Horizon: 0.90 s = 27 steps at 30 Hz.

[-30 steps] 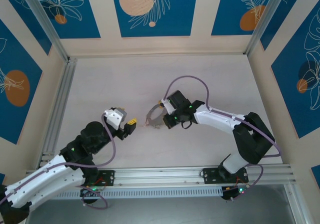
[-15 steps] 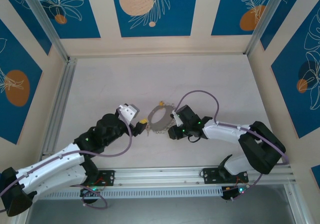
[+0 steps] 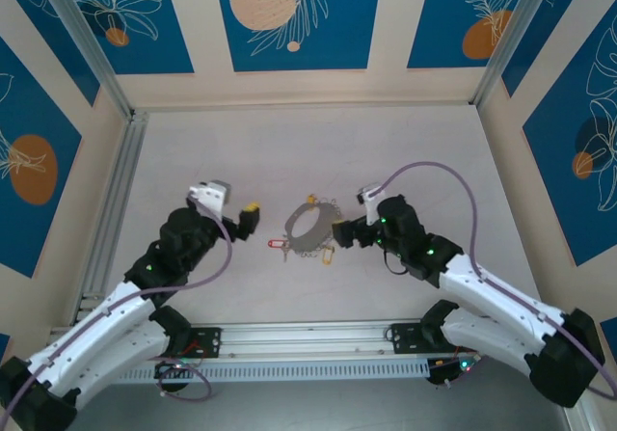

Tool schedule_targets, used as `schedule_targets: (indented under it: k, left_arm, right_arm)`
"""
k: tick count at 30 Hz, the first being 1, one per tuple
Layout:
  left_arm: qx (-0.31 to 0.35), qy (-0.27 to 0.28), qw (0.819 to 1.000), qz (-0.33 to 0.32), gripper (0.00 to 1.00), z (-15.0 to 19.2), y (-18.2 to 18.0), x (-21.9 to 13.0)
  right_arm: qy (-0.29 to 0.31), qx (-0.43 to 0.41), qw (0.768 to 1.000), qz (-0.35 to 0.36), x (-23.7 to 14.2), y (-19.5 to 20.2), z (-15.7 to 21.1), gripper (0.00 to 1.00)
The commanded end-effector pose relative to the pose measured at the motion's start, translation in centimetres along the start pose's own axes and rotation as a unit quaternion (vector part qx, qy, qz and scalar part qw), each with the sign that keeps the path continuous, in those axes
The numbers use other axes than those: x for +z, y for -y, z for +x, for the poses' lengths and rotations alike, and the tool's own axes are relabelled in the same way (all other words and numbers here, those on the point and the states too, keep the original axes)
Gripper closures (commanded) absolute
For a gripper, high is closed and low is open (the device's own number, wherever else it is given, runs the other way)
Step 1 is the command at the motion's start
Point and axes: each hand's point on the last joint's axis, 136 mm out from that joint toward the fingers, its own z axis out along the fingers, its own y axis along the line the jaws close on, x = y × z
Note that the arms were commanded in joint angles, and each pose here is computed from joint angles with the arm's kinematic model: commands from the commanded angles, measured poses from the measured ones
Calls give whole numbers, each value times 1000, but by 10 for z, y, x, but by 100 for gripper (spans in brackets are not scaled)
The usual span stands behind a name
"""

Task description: Put the keys on the keyring

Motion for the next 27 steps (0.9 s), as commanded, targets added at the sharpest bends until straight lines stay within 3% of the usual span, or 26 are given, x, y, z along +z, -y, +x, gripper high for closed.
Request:
schedule_targets:
  k: [1, 4, 8, 12, 17, 23, 27]
  left_arm:
    - [-89, -32, 991, -90, 0, 22, -57, 17]
    - [-128, -54, 981, -133, 0, 41, -91, 32]
    - [-116, -50, 971, -201, 0, 52, -131, 40]
    - [-88, -59, 955, -276, 0, 61, -168, 40]
    - [-41, -53, 957, -283, 0, 76, -183, 62]
    - [-4, 5, 970, -242, 0, 96, -179, 83]
    - [-1, -11, 979, -206, 0, 107, -173, 97]
  right_arm:
    - [85, 15, 993, 75, -14, 52, -29, 1]
    - [135, 74, 980, 128, -14, 111, -35, 1]
    - [129, 123, 973, 144, 5, 163, -19, 1]
    - [120, 111, 973, 161, 31, 184, -5, 1]
    - [137, 44, 973, 178, 50, 190, -3, 1]
    - [146, 104, 964, 195, 51, 219, 10, 1]
    - [127, 84, 971, 185, 70, 216, 14, 1]
